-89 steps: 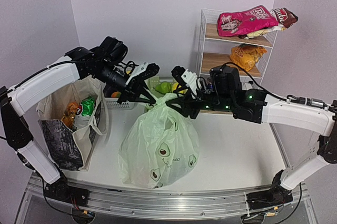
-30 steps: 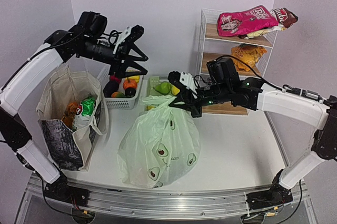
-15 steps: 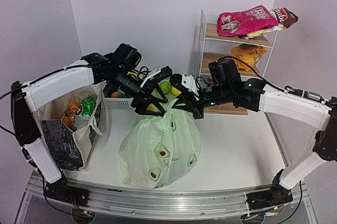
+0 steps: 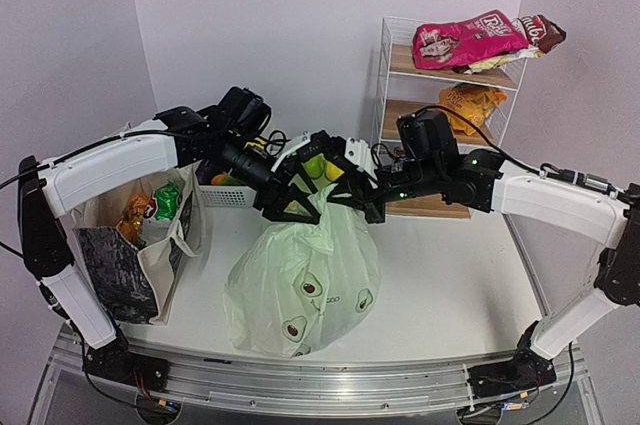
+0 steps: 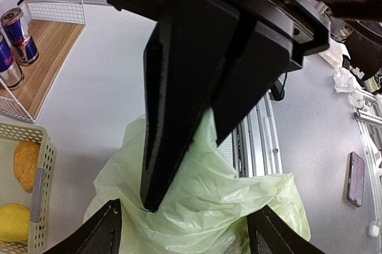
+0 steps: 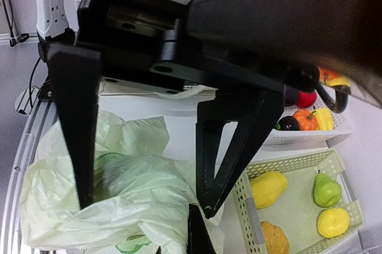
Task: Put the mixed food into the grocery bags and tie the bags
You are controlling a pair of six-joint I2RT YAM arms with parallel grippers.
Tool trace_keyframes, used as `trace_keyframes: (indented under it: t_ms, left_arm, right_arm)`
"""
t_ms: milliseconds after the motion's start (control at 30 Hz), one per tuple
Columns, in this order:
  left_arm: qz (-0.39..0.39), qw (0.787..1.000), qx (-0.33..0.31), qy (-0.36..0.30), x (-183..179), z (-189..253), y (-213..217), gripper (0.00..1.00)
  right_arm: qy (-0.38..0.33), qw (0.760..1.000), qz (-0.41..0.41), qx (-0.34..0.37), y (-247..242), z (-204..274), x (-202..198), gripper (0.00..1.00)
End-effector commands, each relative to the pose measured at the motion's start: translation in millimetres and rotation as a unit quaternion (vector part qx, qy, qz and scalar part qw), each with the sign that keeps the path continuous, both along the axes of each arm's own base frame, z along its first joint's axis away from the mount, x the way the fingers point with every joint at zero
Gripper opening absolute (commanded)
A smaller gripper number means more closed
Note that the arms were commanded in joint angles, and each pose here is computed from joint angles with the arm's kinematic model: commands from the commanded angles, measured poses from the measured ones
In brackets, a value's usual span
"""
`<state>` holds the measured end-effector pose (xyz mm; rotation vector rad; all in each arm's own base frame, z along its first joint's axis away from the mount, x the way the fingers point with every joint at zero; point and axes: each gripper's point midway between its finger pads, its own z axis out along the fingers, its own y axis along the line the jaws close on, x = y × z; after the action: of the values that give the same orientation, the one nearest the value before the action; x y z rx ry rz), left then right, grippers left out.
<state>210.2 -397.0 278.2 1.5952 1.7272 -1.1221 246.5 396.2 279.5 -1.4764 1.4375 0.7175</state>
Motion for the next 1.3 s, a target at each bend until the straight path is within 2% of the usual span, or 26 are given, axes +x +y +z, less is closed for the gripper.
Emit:
trace_keyframes:
  t_ms: [0,100,200,233,333,500,567,633,700,733,900,1067,1267]
  left_arm:
    - [0.017,0.999,0.012,-0.026,10.9,-10.2,-3.9,0.61]
    - [0.011,0.999,0.016,-0.039,8.9,-13.7,-2.7,0.52]
    - [0.001,0.999,0.028,-0.043,4.6,-21.4,-2.2,0.38]
    - [-0.002,0.999,0.031,-0.043,3.3,-22.7,-1.8,0.32]
    - [0.0,0.998,0.036,-0.061,4.9,-20.6,2.3,0.02]
    - [-0.007,0.992,0.032,-0.12,8.5,-13.1,8.5,0.0]
    - [-0.011,0.989,0.026,-0.144,11.2,-8.6,7.8,0.0]
    - [-0.021,0.986,0.023,-0.163,11.7,-5.3,7.6,0.0]
    - [-0.033,0.983,0.021,-0.181,11.4,-3.8,7.7,0.0]
    - [-0.038,0.981,0.021,-0.189,11.1,-3.0,7.9,0.0]
    - [-0.048,0.975,0.02,-0.218,8.3,-0.8,5.4,0.0]
    - [-0.043,0.974,0.018,-0.224,8.8,2.4,3.2,0.0]
    - [-0.037,0.975,0.006,-0.22,5.3,8.4,5.2,0.0]
  right_arm:
    - [-0.021,0.999,0.003,0.042,2.1,31.9,-3.9,0.0]
    - [-0.015,0.999,-0.002,0.044,1.3,33.8,-3.6,0.0]
    - [-0.003,0.999,-0.007,0.047,1.1,35.1,-4.3,0.0]
    - [0.001,0.999,-0.009,0.047,0.4,35.2,-4.6,0.0]
    - [0.016,0.999,-0.023,0.026,-8.6,28.8,-7.0,0.0]
    - [0.069,0.997,-0.027,-0.026,-25.8,11.8,-22.7,0.0]
    - [0.104,0.993,-0.029,-0.039,-30.3,13.2,-29.8,0.26]
    - [0.143,0.988,-0.03,-0.054,-35.8,16.8,-39.0,0.59]
    - [0.168,0.984,-0.039,-0.053,-38.0,25.5,-42.8,0.81]
    - [0.178,0.982,-0.037,-0.047,-37.7,32.0,-45.4,0.85]
    - [0.207,0.975,-0.079,-0.028,-27.5,46.5,-29.7,0.89]
    - [0.213,0.971,-0.092,-0.056,-3.2,19.8,-15.1,0.9]
    - [0.216,0.97,-0.083,-0.071,2.5,3.4,-13.1,0.89]
